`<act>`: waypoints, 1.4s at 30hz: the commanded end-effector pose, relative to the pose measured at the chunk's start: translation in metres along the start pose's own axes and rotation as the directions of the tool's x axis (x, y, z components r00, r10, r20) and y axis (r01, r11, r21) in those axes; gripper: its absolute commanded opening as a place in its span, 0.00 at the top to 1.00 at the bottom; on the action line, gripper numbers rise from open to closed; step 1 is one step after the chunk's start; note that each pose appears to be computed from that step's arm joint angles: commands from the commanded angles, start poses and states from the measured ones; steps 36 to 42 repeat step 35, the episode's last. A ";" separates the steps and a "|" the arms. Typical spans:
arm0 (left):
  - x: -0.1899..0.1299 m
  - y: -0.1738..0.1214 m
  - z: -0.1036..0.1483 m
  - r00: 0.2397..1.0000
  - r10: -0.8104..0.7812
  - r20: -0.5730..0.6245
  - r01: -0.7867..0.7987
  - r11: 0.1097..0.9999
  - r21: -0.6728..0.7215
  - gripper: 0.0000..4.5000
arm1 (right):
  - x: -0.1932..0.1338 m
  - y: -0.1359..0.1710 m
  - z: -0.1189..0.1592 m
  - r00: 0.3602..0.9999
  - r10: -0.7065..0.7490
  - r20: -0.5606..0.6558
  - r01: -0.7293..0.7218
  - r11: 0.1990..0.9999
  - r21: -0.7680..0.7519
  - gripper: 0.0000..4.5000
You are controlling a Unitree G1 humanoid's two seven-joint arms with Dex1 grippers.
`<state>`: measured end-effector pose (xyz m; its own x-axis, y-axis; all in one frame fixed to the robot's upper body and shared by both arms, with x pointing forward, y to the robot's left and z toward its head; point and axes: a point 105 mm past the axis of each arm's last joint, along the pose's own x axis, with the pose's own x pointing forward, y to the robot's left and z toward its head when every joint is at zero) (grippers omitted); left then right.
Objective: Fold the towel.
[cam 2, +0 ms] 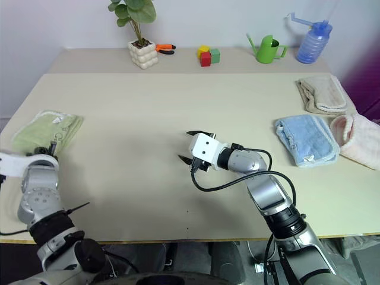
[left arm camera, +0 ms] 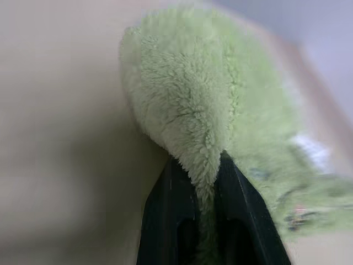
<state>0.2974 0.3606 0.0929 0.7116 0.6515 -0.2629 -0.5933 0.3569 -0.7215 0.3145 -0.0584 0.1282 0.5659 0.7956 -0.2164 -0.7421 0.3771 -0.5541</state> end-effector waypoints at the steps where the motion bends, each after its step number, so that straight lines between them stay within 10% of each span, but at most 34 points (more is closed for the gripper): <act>1: -0.016 -0.006 0.023 0.996 -0.024 0.082 0.028 0.998 -0.049 0.55 | 0.002 -0.005 0.008 0.999 -0.003 0.032 0.004 1.000 -0.030 0.19; 4: -0.028 0.007 0.037 0.990 0.018 0.137 -0.010 0.998 -0.056 0.22 | 0.000 -0.006 0.006 0.999 0.001 0.032 0.000 1.000 -0.028 0.19; 10: -0.045 -0.027 0.060 0.949 -0.234 0.210 0.137 0.909 0.394 0.22 | 0.002 -0.013 0.006 0.998 -0.028 0.052 0.026 0.999 0.043 0.19; 14: -0.057 -0.077 0.023 0.859 -0.511 -0.016 0.344 0.555 0.757 0.22 | 0.002 -0.028 0.002 0.991 -0.130 0.044 0.124 0.985 0.123 0.19; 21: -0.106 -0.110 -0.067 0.588 -0.683 -0.433 0.624 0.042 0.780 0.22 | -0.025 -0.062 -0.029 0.932 -0.357 -0.067 0.360 0.883 0.302 0.19; 42: -0.113 -0.109 -0.111 0.506 -0.678 -0.533 0.713 -0.019 0.701 0.22 | -0.069 -0.049 -0.061 0.952 -0.257 -0.167 0.302 0.884 0.356 0.19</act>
